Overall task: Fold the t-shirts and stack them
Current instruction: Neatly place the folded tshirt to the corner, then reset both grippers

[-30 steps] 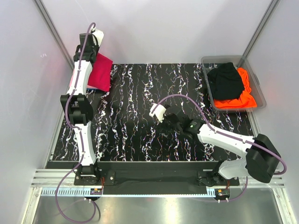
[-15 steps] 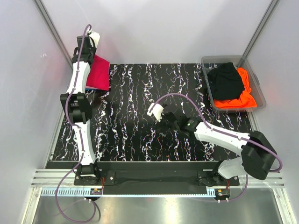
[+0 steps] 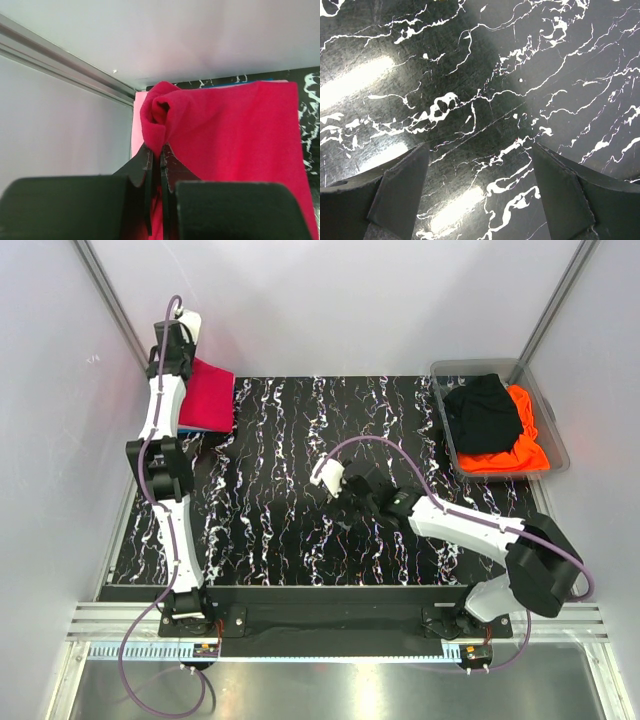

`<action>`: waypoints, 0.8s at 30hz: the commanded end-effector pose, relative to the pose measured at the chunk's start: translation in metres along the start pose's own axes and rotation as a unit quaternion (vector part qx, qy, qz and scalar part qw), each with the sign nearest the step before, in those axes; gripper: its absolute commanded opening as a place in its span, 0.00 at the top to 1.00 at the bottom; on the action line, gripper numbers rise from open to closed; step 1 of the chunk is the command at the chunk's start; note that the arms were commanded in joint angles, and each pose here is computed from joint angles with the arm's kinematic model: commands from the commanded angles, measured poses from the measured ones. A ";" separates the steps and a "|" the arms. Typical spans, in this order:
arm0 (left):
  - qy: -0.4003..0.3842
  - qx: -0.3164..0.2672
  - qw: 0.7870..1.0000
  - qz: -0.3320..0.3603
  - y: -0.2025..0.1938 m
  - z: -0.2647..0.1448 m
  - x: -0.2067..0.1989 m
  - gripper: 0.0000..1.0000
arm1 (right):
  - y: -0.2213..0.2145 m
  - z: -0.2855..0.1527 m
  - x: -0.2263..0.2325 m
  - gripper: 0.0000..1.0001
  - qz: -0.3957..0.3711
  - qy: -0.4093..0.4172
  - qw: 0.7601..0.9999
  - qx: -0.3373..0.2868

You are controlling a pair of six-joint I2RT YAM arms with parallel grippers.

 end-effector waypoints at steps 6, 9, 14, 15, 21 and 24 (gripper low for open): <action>0.042 -0.086 0.995 -0.040 0.025 0.013 0.029 1.00 | 0.023 0.009 -0.003 0.10 0.020 0.004 1.000 -0.019; 0.054 -0.080 0.994 -0.046 0.015 0.020 0.033 0.72 | 0.026 0.013 -0.004 0.10 0.024 0.005 1.000 -0.019; 0.101 -0.069 0.990 -0.077 0.014 0.011 0.051 0.01 | 0.034 0.010 -0.007 0.09 0.052 0.005 0.998 -0.027; 0.104 -0.067 0.988 -0.091 0.014 0.008 0.050 0.01 | 0.037 0.007 -0.008 0.09 0.064 0.003 0.997 -0.032; 0.041 -0.068 0.986 -0.144 0.044 -0.051 -0.009 0.01 | 0.046 -0.017 -0.011 0.09 0.192 -0.014 0.979 -0.064; -0.033 -0.056 0.983 -0.169 0.046 -0.085 -0.074 0.01 | 0.046 -0.032 -0.005 0.00 0.260 -0.005 0.962 -0.086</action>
Point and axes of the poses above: each gripper's point midway between its finger pads, its own z axis out along the fingers, its own x axis along the line the jaws close on, y = z × x, the point moved 1 cm from there along -z, back along the fingers, and after that the axes turned 8 degrees about z, right-handed, at the moved point
